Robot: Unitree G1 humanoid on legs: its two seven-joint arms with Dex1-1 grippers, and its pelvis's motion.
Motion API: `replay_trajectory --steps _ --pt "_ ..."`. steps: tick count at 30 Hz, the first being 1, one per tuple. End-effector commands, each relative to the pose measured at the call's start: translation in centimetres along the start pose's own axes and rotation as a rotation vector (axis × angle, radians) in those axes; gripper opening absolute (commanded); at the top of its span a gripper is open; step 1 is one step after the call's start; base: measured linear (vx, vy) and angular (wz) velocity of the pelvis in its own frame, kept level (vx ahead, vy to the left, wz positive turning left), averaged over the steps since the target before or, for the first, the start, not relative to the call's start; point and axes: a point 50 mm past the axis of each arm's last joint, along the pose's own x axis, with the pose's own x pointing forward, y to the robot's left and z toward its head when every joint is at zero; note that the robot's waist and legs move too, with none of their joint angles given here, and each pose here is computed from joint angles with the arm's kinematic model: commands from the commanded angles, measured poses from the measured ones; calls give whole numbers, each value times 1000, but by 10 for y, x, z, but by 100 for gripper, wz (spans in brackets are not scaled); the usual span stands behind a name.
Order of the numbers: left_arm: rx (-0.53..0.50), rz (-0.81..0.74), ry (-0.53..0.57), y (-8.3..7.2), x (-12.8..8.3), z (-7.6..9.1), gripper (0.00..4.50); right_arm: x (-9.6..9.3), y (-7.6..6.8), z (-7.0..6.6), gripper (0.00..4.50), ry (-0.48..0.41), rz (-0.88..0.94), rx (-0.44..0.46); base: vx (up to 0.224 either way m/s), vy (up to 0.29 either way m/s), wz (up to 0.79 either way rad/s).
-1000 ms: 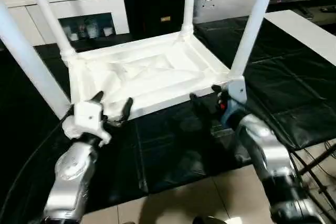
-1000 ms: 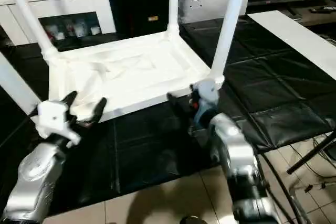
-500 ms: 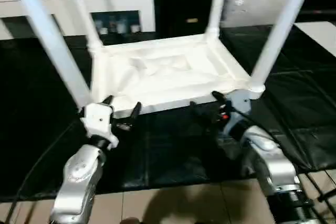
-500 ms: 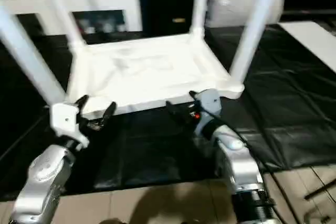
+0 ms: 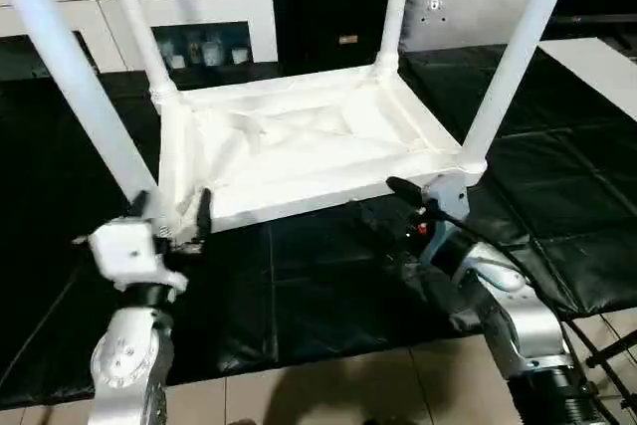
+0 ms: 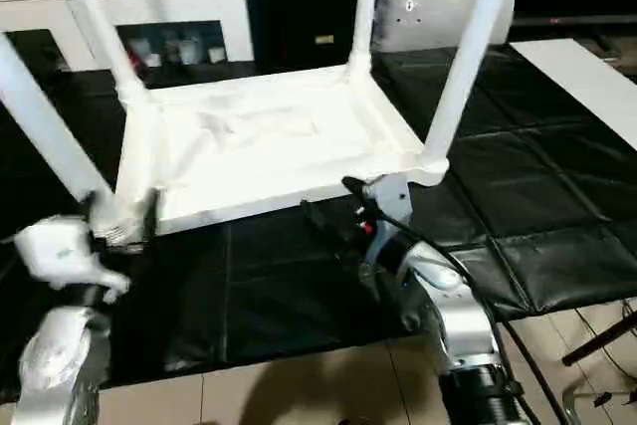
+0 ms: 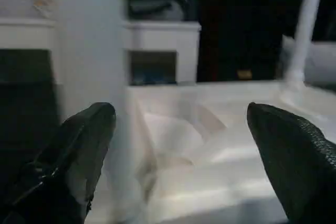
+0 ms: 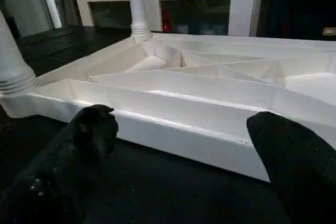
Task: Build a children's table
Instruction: Rotate table base
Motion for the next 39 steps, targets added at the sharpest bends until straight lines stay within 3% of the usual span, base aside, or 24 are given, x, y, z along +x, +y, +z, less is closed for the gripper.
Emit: replay_trajectory --steps 1,2,8,11,14,17,20,27,28,32,39 --pt "5 30 20 14 -7 -11 443 0 1 4 450 -17 11 -5 0 0 0" --pt "8 39 40 22 -11 -24 443 -1 0 4 450 -12 14 -10 0 0 0" --pt "42 57 73 33 -4 -34 443 0 -6 0 450 63 -43 -32 0 0 0" --pt "81 43 80 44 17 -32 443 4 -7 -2 450 89 -41 -33 0 0 0" --pt "87 -21 42 41 40 -22 443 8 -14 -3 450 108 -117 -27 0 0 0" --pt "69 -60 33 38 49 -18 443 8 -18 -3 450 112 -144 -32 0 0 0" --pt "32 -225 28 26 72 -8 443 8 -27 -4 450 132 -202 -46 0 0 0" --pt "-83 -523 98 1 91 -2 443 3 -47 -14 450 236 -331 -40 0 0 0" --pt "-86 -537 100 0 91 -2 443 2 -48 -15 450 242 -337 -41 0 0 0" --pt "-193 -874 141 -24 84 9 443 -6 -69 -23 450 335 -428 -39 0 0 0" --pt "-262 -1185 226 -51 65 15 443 -10 -84 -26 450 368 -464 -28 0 0 0"
